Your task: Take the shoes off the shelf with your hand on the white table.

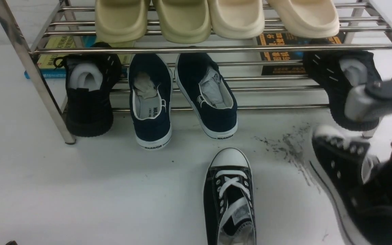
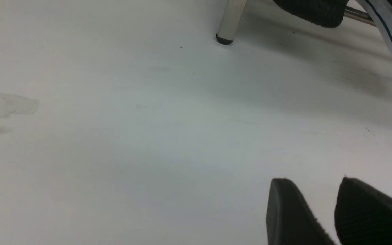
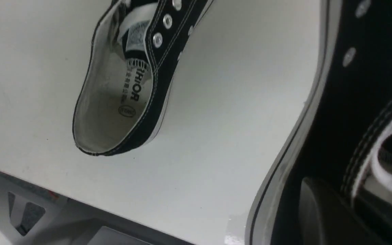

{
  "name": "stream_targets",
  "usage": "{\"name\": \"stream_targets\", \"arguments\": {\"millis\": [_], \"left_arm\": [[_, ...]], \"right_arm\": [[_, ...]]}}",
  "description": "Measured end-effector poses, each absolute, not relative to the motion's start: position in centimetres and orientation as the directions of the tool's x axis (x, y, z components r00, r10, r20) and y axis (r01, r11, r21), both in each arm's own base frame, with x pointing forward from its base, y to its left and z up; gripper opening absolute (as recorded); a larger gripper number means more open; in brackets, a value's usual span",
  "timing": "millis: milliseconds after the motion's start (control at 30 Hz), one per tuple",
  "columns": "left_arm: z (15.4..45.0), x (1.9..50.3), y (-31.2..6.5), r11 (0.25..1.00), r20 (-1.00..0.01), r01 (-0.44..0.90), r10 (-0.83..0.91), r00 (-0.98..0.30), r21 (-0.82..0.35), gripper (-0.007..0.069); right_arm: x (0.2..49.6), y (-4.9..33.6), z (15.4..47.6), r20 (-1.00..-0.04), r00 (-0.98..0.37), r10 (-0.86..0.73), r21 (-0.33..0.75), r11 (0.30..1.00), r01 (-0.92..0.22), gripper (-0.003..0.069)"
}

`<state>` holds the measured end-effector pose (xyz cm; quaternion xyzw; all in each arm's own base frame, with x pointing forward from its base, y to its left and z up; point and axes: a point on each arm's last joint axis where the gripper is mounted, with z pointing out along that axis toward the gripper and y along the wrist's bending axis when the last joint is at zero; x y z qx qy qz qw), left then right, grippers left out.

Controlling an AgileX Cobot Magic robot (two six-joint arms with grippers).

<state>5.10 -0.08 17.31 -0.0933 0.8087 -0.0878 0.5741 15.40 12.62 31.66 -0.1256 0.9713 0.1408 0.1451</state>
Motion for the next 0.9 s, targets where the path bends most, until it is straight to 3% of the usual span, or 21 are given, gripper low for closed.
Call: {"name": "stream_targets", "arguments": {"millis": [267, 567, 700, 900], "left_arm": [[17.3, 5.1, -0.1, 0.967, -0.912, -0.05, -0.252, -0.324, -0.249, 0.0242], [17.3, 5.1, -0.1, 0.967, -0.912, -0.05, -0.252, -0.324, -0.249, 0.0242], [17.3, 5.1, -0.1, 0.967, -0.912, -0.05, -0.252, -0.324, -0.249, 0.0242], [17.3, 5.1, -0.1, 0.967, -0.912, -0.05, -0.252, -0.324, -0.249, 0.0242]], "right_arm": [[16.9, 14.4, 26.1, -0.303, -0.929, -0.211, 0.285, 0.91, -0.3, 0.0011], [19.3, 16.2, 26.8, -0.306, -0.914, -0.266, 0.266, 0.898, -0.351, 0.0013], [19.7, 16.3, 28.4, -0.318, -0.894, -0.316, 0.238, 0.886, -0.398, 0.0016], [18.8, 17.4, 28.1, -0.313, -0.874, -0.372, 0.233, 0.862, -0.45, 0.0016]]}}
